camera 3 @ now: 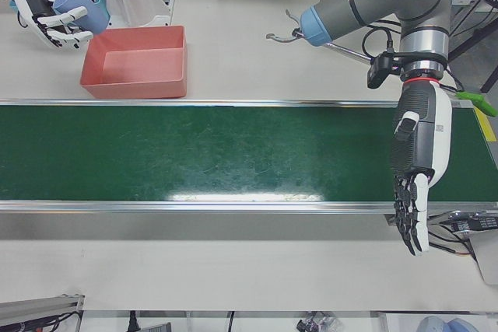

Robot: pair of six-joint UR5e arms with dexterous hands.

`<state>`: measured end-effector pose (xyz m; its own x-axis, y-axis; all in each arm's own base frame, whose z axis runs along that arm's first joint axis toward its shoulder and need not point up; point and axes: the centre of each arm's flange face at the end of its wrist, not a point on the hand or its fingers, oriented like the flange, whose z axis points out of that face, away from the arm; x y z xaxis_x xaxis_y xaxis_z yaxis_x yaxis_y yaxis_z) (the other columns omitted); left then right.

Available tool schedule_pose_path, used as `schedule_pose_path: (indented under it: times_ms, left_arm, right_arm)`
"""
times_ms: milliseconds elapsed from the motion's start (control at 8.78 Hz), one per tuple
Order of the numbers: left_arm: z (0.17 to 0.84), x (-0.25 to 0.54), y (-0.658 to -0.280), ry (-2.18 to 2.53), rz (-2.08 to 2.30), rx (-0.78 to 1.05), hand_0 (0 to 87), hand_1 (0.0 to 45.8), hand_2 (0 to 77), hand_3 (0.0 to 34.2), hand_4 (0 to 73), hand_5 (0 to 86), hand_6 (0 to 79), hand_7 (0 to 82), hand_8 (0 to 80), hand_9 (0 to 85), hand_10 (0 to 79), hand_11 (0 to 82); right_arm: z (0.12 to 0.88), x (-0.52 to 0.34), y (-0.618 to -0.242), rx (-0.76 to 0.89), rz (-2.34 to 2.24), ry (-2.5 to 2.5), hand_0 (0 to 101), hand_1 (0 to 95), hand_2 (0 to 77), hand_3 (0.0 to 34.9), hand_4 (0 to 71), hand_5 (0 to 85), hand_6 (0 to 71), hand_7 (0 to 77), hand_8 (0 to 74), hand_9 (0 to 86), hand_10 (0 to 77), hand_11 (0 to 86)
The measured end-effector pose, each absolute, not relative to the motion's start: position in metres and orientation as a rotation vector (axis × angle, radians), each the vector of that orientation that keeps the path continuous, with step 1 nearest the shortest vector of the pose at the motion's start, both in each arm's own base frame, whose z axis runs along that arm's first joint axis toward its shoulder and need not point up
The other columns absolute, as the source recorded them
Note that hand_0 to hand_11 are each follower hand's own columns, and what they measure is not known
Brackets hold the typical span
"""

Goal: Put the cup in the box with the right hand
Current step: 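Open the right hand to release the cup into the tray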

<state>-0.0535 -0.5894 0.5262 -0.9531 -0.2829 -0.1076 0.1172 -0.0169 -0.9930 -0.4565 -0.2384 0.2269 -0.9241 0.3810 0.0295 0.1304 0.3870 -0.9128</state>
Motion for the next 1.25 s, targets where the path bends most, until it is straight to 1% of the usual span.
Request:
schedule_pose_path:
  times_ms: [114, 228, 342, 455, 569, 683, 797, 911, 1025, 1139, 1252]
  left_arm:
    - [0.526, -0.054, -0.589, 1.983, -2.052, -0.174, 0.0, 0.5, 0.5, 0.0, 0.0, 0.0, 0.0, 0.0, 0.0, 0.5, 0.0, 0.0]
    - [0.526, -0.053, -0.589, 1.983, -2.052, -0.174, 0.0, 0.5, 0.5, 0.0, 0.0, 0.0, 0.0, 0.0, 0.0, 0.5, 0.0, 0.0]
    - [0.526, -0.054, -0.589, 1.983, -2.052, -0.174, 0.0, 0.5, 0.5, 0.0, 0.0, 0.0, 0.0, 0.0, 0.0, 0.5, 0.0, 0.0]
    - [0.526, -0.054, -0.589, 1.983, -2.052, -0.174, 0.0, 0.5, 0.5, 0.0, 0.0, 0.0, 0.0, 0.0, 0.0, 0.5, 0.0, 0.0]
    - [0.526, -0.053, -0.589, 1.983, -2.052, -0.174, 0.0, 0.5, 0.5, 0.0, 0.0, 0.0, 0.0, 0.0, 0.0, 0.5, 0.0, 0.0]
    - [0.526, -0.054, -0.589, 1.984, -2.052, -0.175, 0.0, 0.5, 0.5, 0.0, 0.0, 0.0, 0.0, 0.0, 0.0, 0.5, 0.0, 0.0]
    - [0.526, -0.054, -0.589, 1.984, -2.052, -0.175, 0.0, 0.5, 0.5, 0.0, 0.0, 0.0, 0.0, 0.0, 0.0, 0.5, 0.0, 0.0]
    - [0.526, -0.054, -0.589, 1.984, -2.052, -0.175, 0.0, 0.5, 0.5, 0.0, 0.0, 0.0, 0.0, 0.0, 0.0, 0.5, 0.0, 0.0]
    - [0.526, -0.054, -0.589, 1.983, -2.052, -0.174, 0.0, 0.5, 0.5, 0.0, 0.0, 0.0, 0.0, 0.0, 0.0, 0.5, 0.0, 0.0]
    - [0.526, -0.053, -0.589, 1.983, -2.052, -0.175, 0.0, 0.5, 0.5, 0.0, 0.0, 0.0, 0.0, 0.0, 0.0, 0.5, 0.0, 0.0]
    - [0.526, -0.053, -0.589, 1.983, -2.052, -0.175, 0.0, 0.5, 0.5, 0.0, 0.0, 0.0, 0.0, 0.0, 0.0, 0.5, 0.0, 0.0]
  right_arm:
    - [0.228, -0.456, -0.236, -0.457, 1.559, -2.408, 80, 7.6, 29.5, 0.4, 42.5, 16.9, 39.8, 33.8, 62.2, 77.4, 45.3, 66.5]
    - [0.229, -0.456, -0.234, -0.461, 1.559, -2.405, 80, 7.6, 30.0, 0.4, 42.5, 16.9, 39.8, 50.7, 60.0, 77.4, 45.3, 66.5]
    - [0.228, -0.458, -0.230, -0.469, 1.556, -2.400, 73, 7.6, 30.0, 0.7, 42.5, 16.9, 33.8, 62.7, 53.5, 76.9, 39.8, 67.1]
    - [0.227, -0.460, -0.226, -0.481, 1.553, -2.398, 73, 7.6, 30.0, 0.7, 42.5, 16.9, 25.6, 72.0, 41.5, 75.3, 32.2, 55.6]
    - [0.225, -0.461, -0.224, -0.491, 1.551, -2.399, 73, 7.6, 30.0, 0.9, 42.0, 16.9, 14.7, 63.3, 20.7, 0.0, 20.7, 36.0]
    - [0.222, -0.461, -0.222, -0.503, 1.550, -2.402, 70, 7.6, 30.0, 1.0, 38.2, 11.5, 1.6, 50.7, 1.1, 0.0, 6.0, 24.0]
    - [0.219, -0.463, -0.220, -0.514, 1.549, -2.405, 64, 11.5, 34.9, 0.9, 31.6, 4.4, 2.2, 36.5, 0.0, 0.0, 0.5, 8.7]
    - [0.217, -0.463, -0.219, -0.521, 1.548, -2.407, 63, 15.8, 31.6, 0.1, 30.0, 5.5, 2.2, 19.1, 0.0, 0.0, 0.0, 1.1]
    - [0.216, -0.464, -0.218, -0.525, 1.547, -2.407, 62, 20.7, 21.8, 0.0, 31.1, 5.5, 2.2, 3.8, 0.0, 0.0, 0.0, 1.1]
    - [0.216, -0.464, -0.218, -0.527, 1.546, -2.407, 60, 26.7, 7.1, 0.0, 31.6, 6.0, 2.2, 9.8, 0.0, 0.0, 0.0, 1.1]
    - [0.215, -0.464, -0.218, -0.530, 1.546, -2.409, 58, 17.5, 8.2, 0.0, 28.9, 4.9, 2.2, 10.9, 0.0, 0.0, 0.0, 1.1]
